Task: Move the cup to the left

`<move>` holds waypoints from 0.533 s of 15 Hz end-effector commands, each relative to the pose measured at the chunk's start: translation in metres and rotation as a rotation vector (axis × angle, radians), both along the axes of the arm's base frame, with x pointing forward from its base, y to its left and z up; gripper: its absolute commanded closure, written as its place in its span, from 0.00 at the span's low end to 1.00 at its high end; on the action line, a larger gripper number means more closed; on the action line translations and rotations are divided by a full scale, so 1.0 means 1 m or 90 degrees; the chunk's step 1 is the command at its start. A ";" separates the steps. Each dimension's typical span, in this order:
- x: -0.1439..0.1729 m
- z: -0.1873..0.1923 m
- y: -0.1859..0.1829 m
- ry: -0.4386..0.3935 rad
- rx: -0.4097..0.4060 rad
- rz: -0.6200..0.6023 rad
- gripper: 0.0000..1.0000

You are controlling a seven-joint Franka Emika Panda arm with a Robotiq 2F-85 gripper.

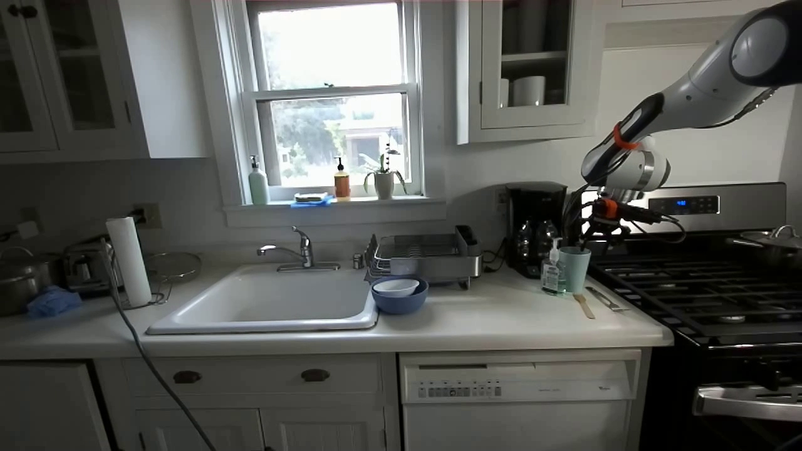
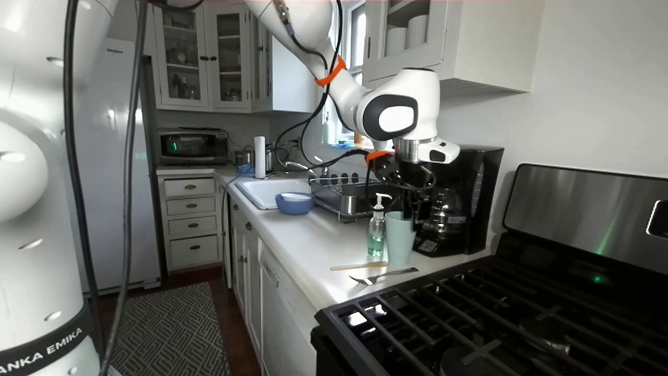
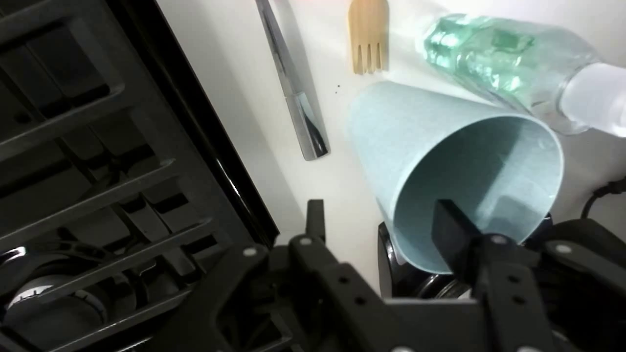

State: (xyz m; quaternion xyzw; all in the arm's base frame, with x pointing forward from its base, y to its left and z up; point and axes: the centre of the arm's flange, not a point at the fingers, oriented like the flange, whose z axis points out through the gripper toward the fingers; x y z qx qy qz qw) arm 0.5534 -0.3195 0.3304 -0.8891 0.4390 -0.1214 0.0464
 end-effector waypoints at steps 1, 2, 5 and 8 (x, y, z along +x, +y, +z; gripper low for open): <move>0.010 -0.010 -0.006 -0.017 0.012 -0.013 0.57; 0.010 -0.012 -0.006 -0.018 0.013 -0.015 0.68; 0.007 -0.016 -0.005 -0.017 0.016 -0.021 0.83; -0.002 -0.016 -0.008 -0.023 0.022 -0.029 1.00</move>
